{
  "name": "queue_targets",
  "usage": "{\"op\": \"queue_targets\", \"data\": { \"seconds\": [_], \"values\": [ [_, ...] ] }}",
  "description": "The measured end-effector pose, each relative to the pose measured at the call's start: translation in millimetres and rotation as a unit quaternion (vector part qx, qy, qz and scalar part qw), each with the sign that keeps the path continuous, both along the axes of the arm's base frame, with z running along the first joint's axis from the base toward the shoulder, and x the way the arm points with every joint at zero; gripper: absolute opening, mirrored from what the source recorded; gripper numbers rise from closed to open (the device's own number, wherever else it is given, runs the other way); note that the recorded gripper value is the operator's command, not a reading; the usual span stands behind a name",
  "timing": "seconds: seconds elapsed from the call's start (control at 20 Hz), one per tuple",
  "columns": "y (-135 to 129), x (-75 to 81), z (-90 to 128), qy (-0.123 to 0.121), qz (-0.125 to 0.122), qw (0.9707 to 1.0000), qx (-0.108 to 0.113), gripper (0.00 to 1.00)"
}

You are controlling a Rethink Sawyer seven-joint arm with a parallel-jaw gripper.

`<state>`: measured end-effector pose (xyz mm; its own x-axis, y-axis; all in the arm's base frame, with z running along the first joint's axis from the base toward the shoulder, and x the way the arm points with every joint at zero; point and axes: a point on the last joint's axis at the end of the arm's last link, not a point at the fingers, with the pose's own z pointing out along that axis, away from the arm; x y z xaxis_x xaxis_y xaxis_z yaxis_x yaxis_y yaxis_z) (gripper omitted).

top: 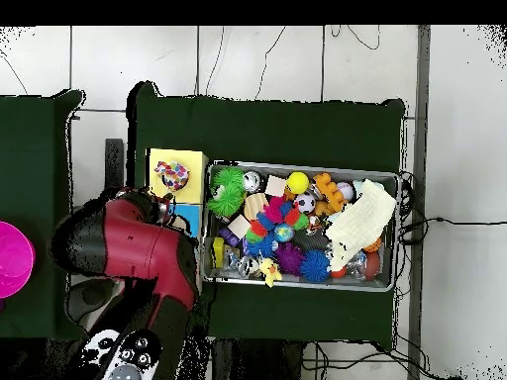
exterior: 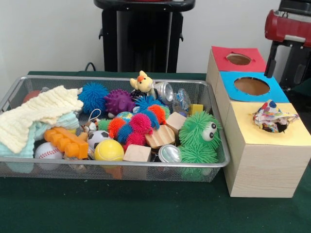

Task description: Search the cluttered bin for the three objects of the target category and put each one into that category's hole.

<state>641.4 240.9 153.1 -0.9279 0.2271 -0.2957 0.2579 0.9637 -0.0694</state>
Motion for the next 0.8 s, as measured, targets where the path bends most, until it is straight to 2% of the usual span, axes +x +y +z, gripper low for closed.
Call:
{"op": "queue_targets", "data": {
  "seconds": [0.35, 0.7, 0.75, 0.8],
  "values": [
    [-11.6, 8.3, 14.5, 0.005, -0.006, 1.0000, 0.005, 1.00],
    [-18.8, 17.9, 22.0, -0.002, -0.008, 0.9999, 0.006, 1.00],
    [-19.4, 18.9, 23.2, -0.004, -0.009, 0.9999, 0.006, 0.00],
    [-19.3, 19.0, 23.7, -0.004, -0.009, 0.9999, 0.006, 0.00]
  ]
}}
